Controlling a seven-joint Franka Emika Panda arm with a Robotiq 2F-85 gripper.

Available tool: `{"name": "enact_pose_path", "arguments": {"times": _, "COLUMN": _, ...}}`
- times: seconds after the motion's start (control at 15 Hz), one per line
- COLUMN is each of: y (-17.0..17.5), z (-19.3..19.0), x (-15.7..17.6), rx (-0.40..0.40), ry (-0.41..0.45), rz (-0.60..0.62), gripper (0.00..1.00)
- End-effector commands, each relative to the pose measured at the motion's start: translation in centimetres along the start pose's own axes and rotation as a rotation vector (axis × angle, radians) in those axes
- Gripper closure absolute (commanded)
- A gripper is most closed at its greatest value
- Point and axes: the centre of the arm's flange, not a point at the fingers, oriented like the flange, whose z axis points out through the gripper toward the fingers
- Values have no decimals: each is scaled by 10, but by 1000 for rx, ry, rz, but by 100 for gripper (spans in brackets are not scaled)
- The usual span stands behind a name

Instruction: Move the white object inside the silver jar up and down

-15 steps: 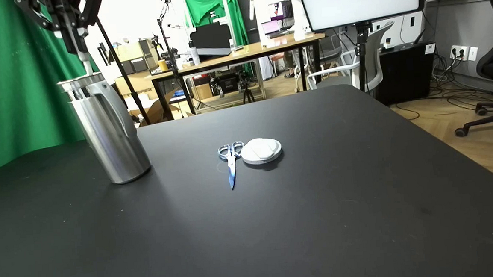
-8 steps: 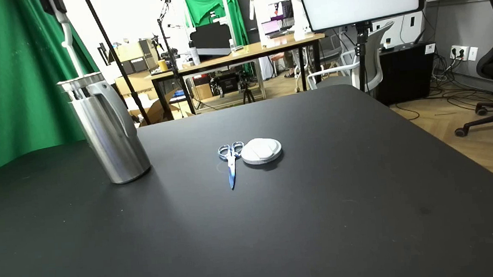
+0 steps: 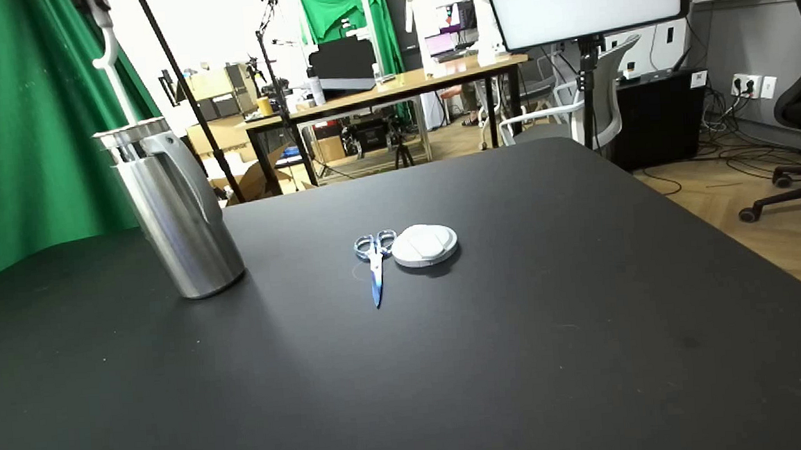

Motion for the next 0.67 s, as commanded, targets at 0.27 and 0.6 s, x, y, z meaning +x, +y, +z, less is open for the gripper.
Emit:
{"name": "enact_pose_path", "arguments": {"times": 0.27, "y": 8, "z": 83, "x": 34, "rx": -2, "ry": -92, "rz": -31, "gripper": 96}}
{"name": "enact_pose_path", "arguments": {"times": 0.6, "y": 2, "z": 63, "x": 31, "rx": 9, "ry": -89, "rz": -64, "gripper": 96}}
